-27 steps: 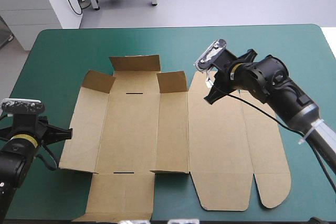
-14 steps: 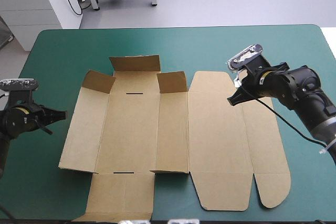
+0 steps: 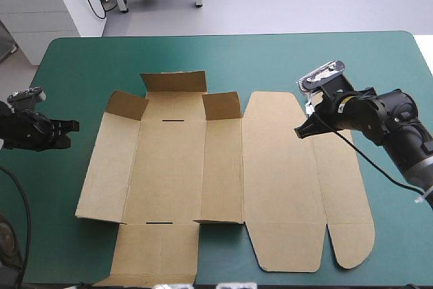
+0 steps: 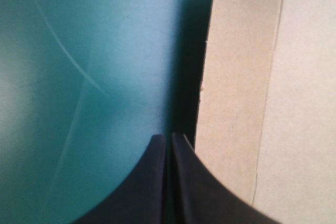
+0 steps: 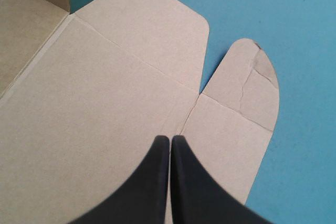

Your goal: Fold the box

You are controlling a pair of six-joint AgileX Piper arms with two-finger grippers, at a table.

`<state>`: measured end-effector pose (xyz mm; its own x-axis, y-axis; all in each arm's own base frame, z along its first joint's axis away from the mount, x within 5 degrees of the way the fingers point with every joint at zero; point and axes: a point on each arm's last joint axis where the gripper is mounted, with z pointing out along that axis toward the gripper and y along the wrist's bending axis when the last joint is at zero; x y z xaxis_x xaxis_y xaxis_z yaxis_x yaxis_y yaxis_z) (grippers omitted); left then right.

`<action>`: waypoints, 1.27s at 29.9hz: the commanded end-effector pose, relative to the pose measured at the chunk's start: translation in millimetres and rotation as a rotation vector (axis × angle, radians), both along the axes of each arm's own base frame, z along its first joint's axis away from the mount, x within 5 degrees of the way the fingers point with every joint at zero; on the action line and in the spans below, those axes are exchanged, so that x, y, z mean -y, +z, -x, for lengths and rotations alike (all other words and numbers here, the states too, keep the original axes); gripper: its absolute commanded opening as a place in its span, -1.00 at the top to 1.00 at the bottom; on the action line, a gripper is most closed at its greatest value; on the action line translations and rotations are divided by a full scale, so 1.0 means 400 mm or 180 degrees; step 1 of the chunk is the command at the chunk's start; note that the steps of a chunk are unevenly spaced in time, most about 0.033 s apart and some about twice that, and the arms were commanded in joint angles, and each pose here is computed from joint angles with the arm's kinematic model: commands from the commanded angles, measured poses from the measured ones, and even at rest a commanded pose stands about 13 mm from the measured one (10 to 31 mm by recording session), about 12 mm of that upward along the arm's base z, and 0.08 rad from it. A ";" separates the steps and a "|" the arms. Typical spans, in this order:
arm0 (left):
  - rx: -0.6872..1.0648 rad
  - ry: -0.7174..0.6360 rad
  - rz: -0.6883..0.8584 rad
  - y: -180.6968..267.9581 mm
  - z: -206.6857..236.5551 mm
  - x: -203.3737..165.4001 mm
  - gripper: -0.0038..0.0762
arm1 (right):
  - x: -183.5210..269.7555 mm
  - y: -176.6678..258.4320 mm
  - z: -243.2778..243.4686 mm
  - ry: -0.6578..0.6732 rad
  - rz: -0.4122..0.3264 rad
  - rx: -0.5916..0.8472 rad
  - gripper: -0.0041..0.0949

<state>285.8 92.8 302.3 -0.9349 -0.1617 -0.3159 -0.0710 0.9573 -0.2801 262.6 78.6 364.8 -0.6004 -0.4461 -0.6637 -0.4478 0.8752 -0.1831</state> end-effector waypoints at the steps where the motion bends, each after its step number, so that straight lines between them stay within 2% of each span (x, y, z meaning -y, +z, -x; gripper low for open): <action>1: -0.0037 -0.0091 0.0352 0.022 -0.002 0.002 0.86 | 0.008 0.036 0.009 -0.0084 -0.0145 0.0287 0.96; 18: -0.0699 -0.0038 0.0591 -0.115 0.060 0.024 0.87 | 0.010 0.029 0.009 -0.0099 -0.0106 0.0265 0.96; 25: -0.0658 0.0003 0.0561 -0.100 0.076 0.031 0.84 | 0.010 0.029 0.009 -0.0099 -0.0106 0.0265 0.96; 27: -0.0629 0.0002 0.0547 -0.093 0.079 0.033 0.72 | 0.010 0.029 0.009 -0.0099 -0.0106 0.0265 0.96; 29: -0.0619 0.0001 0.0542 -0.091 0.080 0.033 0.53 | 0.010 0.029 0.009 -0.0099 -0.0106 0.0265 0.96; 35: -0.0606 0.0110 0.0549 -0.079 0.086 0.036 -0.32 | 0.011 0.029 0.009 -0.0090 -0.0083 0.0272 0.96; 38: -0.0629 0.0250 0.0579 -0.074 0.089 0.038 -0.40 | 0.011 0.029 0.008 -0.0081 -0.0066 0.0277 0.96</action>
<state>258.8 84.7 254.1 -0.9607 -0.2549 -0.1095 -0.1967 0.9043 -0.3789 261.7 77.2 356.9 -0.6229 -0.4264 -0.6558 -0.4274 0.8877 -0.1713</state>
